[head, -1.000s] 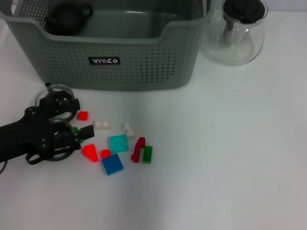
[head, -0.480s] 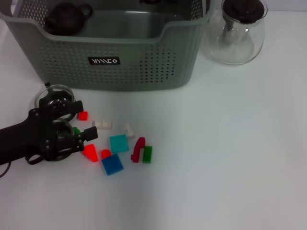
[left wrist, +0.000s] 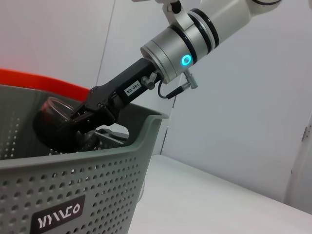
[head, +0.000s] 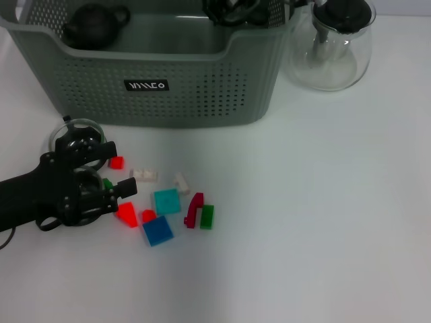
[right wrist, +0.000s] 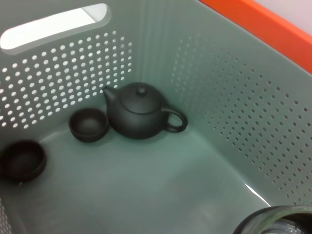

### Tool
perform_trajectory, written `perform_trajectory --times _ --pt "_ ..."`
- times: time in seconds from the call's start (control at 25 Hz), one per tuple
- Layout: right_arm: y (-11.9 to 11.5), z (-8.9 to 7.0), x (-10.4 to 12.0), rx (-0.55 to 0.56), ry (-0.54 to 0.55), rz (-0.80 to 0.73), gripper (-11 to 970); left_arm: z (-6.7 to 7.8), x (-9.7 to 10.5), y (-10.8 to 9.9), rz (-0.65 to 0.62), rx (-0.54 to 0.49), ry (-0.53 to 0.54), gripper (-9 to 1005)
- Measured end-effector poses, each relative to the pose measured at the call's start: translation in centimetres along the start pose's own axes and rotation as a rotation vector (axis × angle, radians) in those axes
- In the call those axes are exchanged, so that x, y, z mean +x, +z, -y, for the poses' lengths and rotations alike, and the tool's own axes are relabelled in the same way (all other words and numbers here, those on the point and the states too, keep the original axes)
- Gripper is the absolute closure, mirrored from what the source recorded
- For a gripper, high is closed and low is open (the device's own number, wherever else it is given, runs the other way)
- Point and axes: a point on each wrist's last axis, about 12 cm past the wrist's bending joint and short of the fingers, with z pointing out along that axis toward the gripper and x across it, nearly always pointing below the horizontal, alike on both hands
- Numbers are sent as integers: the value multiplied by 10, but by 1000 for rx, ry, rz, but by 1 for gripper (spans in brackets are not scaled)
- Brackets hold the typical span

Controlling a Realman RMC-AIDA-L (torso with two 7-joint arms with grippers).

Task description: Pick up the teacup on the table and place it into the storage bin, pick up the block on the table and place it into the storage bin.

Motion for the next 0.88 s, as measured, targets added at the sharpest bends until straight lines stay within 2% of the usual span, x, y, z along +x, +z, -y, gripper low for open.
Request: perform_trajectory --times 0.28,0.52,0.6,0.68,0.72,0.8,0.88 --pt "3 2 8 9 13 -17 886 0 0 0 2 0 0 182" --pt "-3 8 8 9 48 36 623 0 0 0 3 -1 -1 183" --pt "-16 15 3 -4 79 143 551 0 0 0 4 -4 0 183" --pt "-40 23 3 -24 90 310 480 1 1 -1 7 -7 1 184" --pt "-58 27 8 -45 86 432 445 1 1 -1 9 -9 1 184" --pt "-79 27 24 -110 70 583 452 1 1 -2 10 -10 1 184" --pt "-103 24 47 -196 -4 759 455 1 1 -2 11 -11 1 185"
